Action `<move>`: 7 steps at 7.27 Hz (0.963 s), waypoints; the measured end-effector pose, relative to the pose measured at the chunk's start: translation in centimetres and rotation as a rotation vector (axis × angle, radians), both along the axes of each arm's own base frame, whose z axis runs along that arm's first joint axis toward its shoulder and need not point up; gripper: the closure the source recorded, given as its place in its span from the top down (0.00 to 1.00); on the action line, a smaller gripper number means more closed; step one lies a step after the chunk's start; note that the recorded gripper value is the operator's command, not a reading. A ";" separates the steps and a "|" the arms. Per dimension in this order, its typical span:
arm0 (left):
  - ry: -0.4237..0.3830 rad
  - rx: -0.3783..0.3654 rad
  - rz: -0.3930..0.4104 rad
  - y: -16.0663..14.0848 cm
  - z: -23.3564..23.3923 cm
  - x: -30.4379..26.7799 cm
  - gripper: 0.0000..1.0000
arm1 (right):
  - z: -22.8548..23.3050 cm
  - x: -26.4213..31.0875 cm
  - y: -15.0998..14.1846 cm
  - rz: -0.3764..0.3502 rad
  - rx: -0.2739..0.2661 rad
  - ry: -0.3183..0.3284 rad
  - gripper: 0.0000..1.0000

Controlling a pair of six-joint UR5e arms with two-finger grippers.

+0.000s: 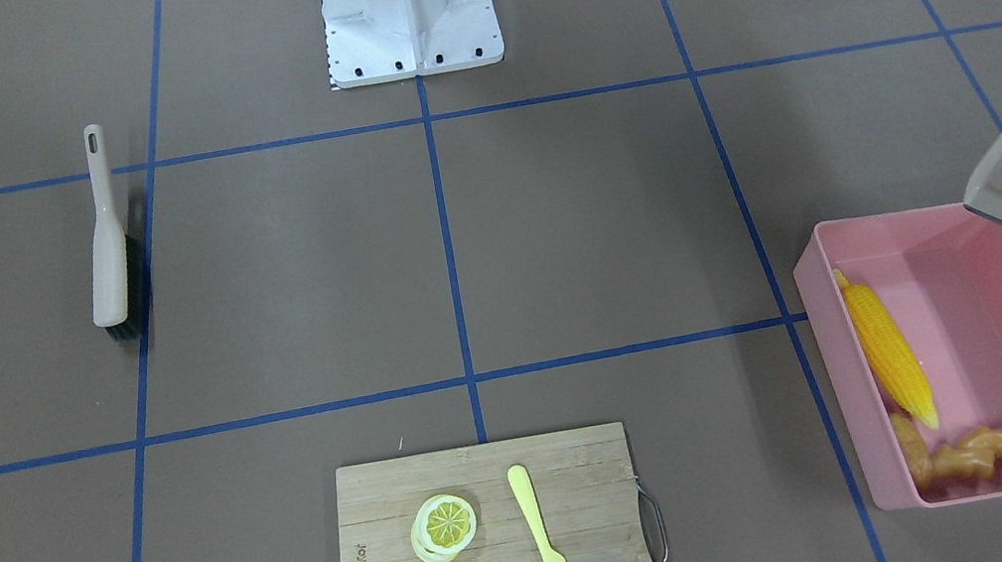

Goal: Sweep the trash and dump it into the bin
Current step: 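Bring the empty dustpan back over the table with the left gripper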

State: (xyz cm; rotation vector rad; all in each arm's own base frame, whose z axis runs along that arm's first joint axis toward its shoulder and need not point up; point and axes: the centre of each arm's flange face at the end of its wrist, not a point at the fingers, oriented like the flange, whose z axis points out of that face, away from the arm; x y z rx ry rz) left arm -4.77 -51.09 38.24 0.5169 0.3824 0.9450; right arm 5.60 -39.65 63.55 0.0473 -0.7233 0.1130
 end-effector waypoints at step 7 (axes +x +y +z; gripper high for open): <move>0.198 0.250 0.670 0.5 -10.4 28.4 0.00 | -0.7 0.4 -0.3 0.010 0.011 -0.009 1.00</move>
